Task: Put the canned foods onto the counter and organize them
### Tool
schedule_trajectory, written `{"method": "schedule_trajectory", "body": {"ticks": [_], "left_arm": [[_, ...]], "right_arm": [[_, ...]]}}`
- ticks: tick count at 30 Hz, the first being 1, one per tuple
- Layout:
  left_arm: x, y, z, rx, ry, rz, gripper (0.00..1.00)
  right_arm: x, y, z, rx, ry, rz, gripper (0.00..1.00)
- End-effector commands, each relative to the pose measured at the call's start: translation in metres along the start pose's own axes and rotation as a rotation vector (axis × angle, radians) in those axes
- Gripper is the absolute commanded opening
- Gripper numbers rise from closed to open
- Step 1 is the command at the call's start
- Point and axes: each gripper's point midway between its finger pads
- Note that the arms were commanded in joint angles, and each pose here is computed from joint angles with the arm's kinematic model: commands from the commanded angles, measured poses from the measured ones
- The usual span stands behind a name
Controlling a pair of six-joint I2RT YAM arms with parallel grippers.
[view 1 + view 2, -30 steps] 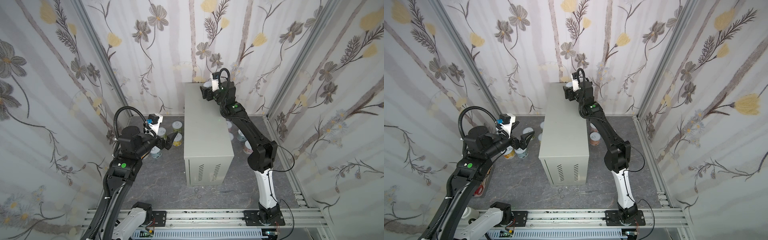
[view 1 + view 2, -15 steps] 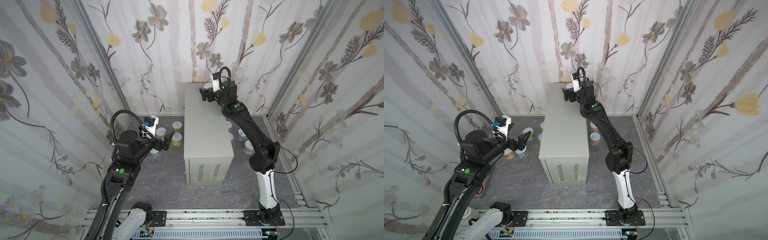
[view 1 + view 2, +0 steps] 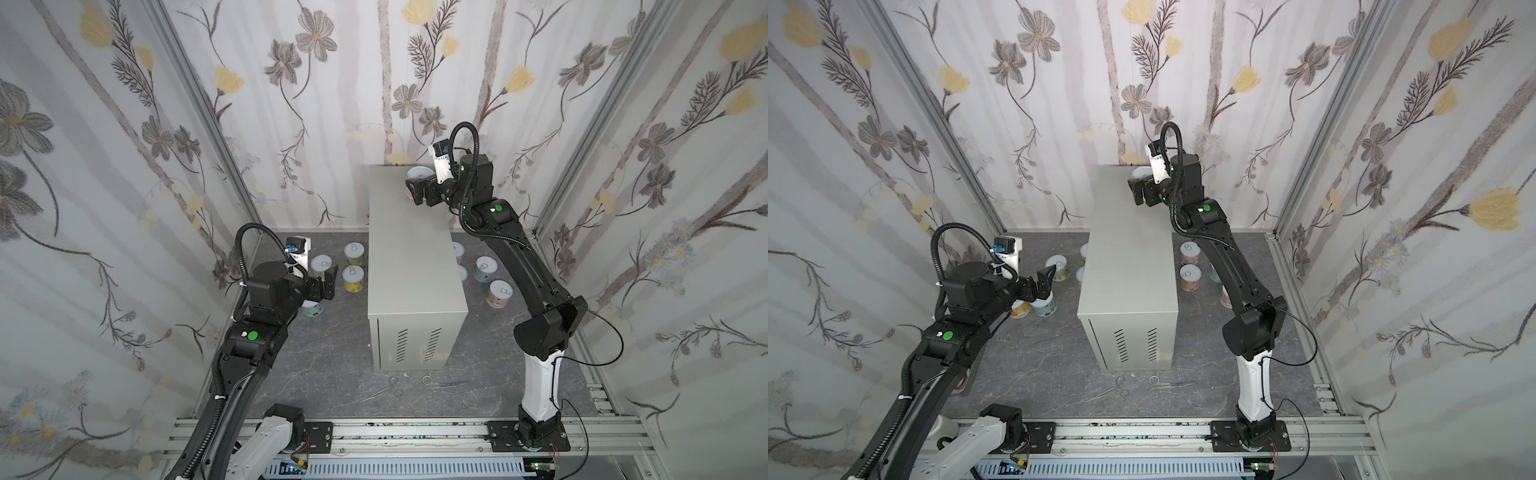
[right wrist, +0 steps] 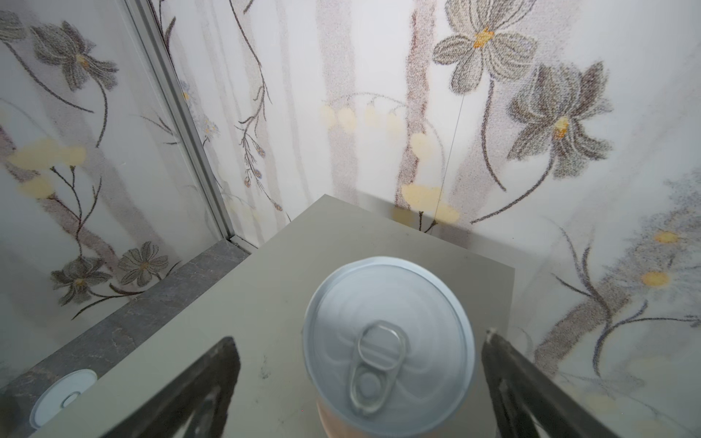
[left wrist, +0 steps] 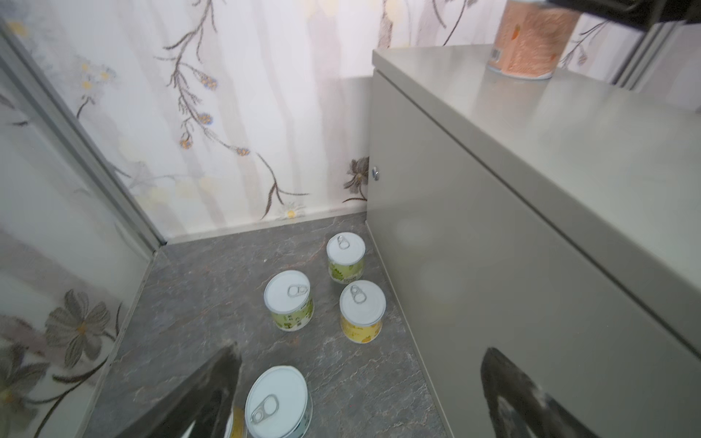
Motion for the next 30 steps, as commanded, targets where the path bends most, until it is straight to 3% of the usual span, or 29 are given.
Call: {"method": "schedule_trajectory", "body": {"ticks": [1,6,16,23,30], "left_arm": [[0.022,-0.026,0.006,0.09,0.135,-0.098,1.0],[0.038,-0.07,0.018,0.257,0.229,-0.235,1.0],[0.037,-0.141,0.054,0.503,0.257,-0.477,1.0],[0.027,-0.187,0.071,0.618,0.269,-0.573,1.0],[0.036,-0.219,0.075,0.701,0.361,-0.546,1.0]], "right_arm": [[0.006,0.01,-0.03,-0.015,0.004,-0.021,1.0],[0.005,0.007,-0.086,-0.022,-0.036,0.007,1.0],[0.003,-0.025,-0.176,-0.017,-0.075,0.062,1.0],[-0.001,-0.062,-0.192,0.031,-0.065,0.091,1.0],[-0.004,-0.083,-0.185,0.077,-0.045,0.095,1.0]]}}
Point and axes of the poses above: each gripper's point midway between its finger pads, its own z axis out along the fingers, its own x axis along the line the jaws close on, y = z × x, and after that the axes turned 12 degrees about z, right-handed
